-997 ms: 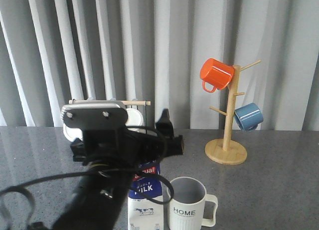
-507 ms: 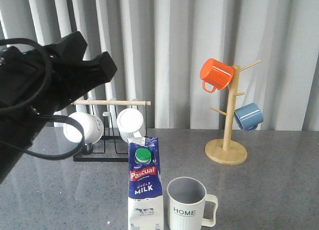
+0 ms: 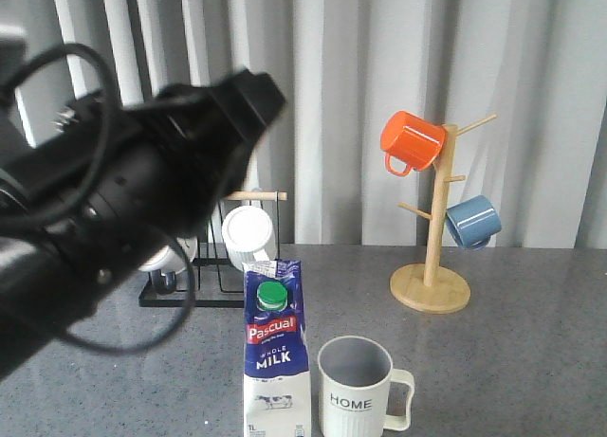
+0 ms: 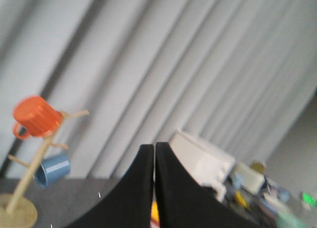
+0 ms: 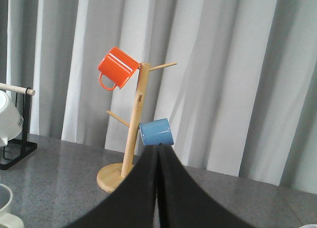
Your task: Place milk next to cup
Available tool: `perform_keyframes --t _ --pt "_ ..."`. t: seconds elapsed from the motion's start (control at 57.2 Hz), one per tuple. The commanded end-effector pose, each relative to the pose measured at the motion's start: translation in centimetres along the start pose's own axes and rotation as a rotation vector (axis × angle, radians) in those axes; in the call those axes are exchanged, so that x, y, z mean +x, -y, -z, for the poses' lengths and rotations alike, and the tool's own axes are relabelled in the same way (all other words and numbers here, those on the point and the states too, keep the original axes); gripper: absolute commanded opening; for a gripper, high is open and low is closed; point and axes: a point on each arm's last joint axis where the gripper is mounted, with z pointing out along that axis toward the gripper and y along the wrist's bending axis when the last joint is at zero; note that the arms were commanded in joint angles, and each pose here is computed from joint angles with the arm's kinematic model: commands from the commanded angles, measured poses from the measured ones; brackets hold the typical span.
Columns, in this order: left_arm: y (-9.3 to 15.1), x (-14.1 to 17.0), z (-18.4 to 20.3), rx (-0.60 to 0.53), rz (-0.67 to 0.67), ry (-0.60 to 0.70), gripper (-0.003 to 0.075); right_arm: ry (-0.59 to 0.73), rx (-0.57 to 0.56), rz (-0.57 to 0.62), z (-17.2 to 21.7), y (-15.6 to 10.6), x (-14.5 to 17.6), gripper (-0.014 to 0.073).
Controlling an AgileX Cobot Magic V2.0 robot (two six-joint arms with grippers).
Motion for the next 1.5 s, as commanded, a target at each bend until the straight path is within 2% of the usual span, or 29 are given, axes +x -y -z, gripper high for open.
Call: perform_keyframes --t 0.0,0.105,0.157,0.227,0.28,0.385,0.49,0.717,0.997,1.154,1.329,1.486 --pt "1.2 0.2 0.3 0.083 -0.095 -0.107 -0.0008 0.094 0.009 0.011 0.0 0.2 -1.5 -0.0008" --pt "0.8 1.7 -0.3 0.085 -0.174 -0.173 -0.0008 0.094 0.009 0.011 0.0 0.2 -1.5 -0.0008" --pt "0.5 2.1 -0.2 0.093 -0.274 -0.169 -0.0008 0.094 0.009 0.011 0.0 0.2 -1.5 -0.0008" --pt "0.2 2.2 0.4 0.106 -0.400 -0.127 -0.0008 0.094 0.009 0.011 0.0 0.2 -1.5 -0.0008" --pt "-0.4 2.1 1.3 0.097 -0.440 -0.077 -0.0008 0.094 0.009 0.011 0.0 0.2 -1.5 -0.0008" --pt "-3.0 1.4 3.6 0.002 -0.408 0.001 -0.0008 0.094 0.009 0.011 0.0 0.2 -1.5 -0.0008" --pt "-5.5 1.0 6.7 -0.092 -0.397 0.022 -0.0008 0.094 0.009 0.011 0.0 0.2 -1.5 -0.0008" --pt "-8.8 1.5 15.3 -0.268 -0.503 0.073 -0.0008 0.094 0.009 0.011 0.0 0.2 -1.5 -0.0008" --pt "-12.3 6.7 24.5 -0.527 -0.543 0.217 -0.0008 0.094 0.009 0.011 0.0 0.2 -1.5 -0.0008" --pt "-13.4 9.4 26.7 -0.593 -0.521 0.265 -0.0008 0.094 0.009 0.011 0.0 0.2 -1.5 -0.0008" --pt "-14.7 12.0 27.6 -0.643 -0.479 0.156 -0.0008 0.094 0.009 0.011 0.0 0.2 -1.5 -0.0008" --pt "-15.1 13.0 28.0 -0.668 -0.496 0.079 -0.0008 0.094 0.009 0.011 0.0 0.2 -1.5 -0.0008"
